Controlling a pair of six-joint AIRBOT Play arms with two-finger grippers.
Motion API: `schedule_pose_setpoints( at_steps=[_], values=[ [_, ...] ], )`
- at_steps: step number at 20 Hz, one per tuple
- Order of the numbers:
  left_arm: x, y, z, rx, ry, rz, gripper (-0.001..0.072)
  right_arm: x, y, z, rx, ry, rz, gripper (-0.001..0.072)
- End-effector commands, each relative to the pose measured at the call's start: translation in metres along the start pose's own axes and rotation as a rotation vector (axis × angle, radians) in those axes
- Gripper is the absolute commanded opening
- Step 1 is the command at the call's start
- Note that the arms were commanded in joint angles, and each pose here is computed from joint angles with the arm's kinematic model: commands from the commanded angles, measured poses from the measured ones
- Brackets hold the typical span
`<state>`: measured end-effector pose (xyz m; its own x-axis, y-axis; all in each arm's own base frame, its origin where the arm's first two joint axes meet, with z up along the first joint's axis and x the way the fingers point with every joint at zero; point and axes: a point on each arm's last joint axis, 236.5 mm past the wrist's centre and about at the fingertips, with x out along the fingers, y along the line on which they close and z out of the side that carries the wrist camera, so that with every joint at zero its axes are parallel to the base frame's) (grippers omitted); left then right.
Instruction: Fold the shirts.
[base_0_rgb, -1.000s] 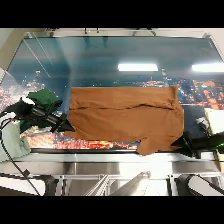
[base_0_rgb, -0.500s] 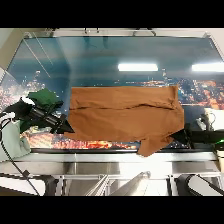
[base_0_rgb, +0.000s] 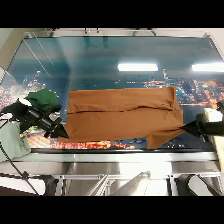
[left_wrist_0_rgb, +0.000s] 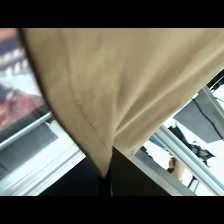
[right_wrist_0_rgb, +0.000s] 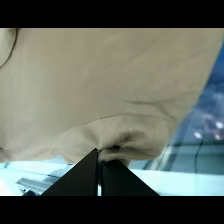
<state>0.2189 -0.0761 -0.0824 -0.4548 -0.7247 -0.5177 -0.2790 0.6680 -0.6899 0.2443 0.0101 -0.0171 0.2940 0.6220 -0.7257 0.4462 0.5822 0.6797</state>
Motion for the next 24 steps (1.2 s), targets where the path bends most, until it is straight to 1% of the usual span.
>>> schedule_pose_setpoints(
  at_steps=[1, 4, 6, 8, 11, 13, 16, 18, 20, 24],
  values=[
    [-0.010, 0.008, -0.004, -0.039, -0.014, -0.020, 0.0025, -0.009, 0.001, 0.005, 0.016, -0.021, -0.028, 0.0020],
    [-0.021, 0.013, -0.002, -0.092, -0.057, -0.056, 0.0025, -0.013, 0.011, 0.010, 0.015, -0.044, 0.009, 0.0020],
    [-0.026, 0.000, 0.006, -0.087, -0.100, -0.133, 0.0025, -0.015, 0.040, 0.024, 0.009, -0.100, 0.129, 0.0021],
    [-0.034, -0.026, 0.020, -0.034, -0.159, -0.233, 0.0025, -0.016, 0.057, 0.046, -0.001, -0.176, 0.204, 0.0020],
    [-0.058, -0.063, 0.041, 0.075, -0.200, -0.265, 0.0025, 0.008, 0.063, 0.065, 0.027, -0.173, 0.256, 0.0020],
    [-0.079, -0.091, 0.062, 0.163, -0.238, -0.254, 0.0025, 0.024, 0.065, 0.089, 0.052, -0.192, 0.303, 0.0020],
    [-0.108, -0.113, 0.103, 0.221, -0.275, -0.180, 0.0026, 0.038, 0.061, 0.134, 0.082, -0.232, 0.333, 0.0020],
    [-0.120, -0.117, 0.132, 0.219, -0.290, -0.159, 0.0025, 0.046, 0.056, 0.165, 0.085, -0.252, 0.327, 0.0021],
    [-0.124, -0.109, 0.159, 0.189, -0.296, -0.157, 0.0025, 0.060, 0.052, 0.194, 0.050, -0.265, 0.303, 0.0021],
    [-0.097, -0.081, 0.185, 0.098, -0.197, -0.181, 0.0024, 0.097, 0.054, 0.213, -0.025, -0.208, 0.293, 0.0027]
  ],
)
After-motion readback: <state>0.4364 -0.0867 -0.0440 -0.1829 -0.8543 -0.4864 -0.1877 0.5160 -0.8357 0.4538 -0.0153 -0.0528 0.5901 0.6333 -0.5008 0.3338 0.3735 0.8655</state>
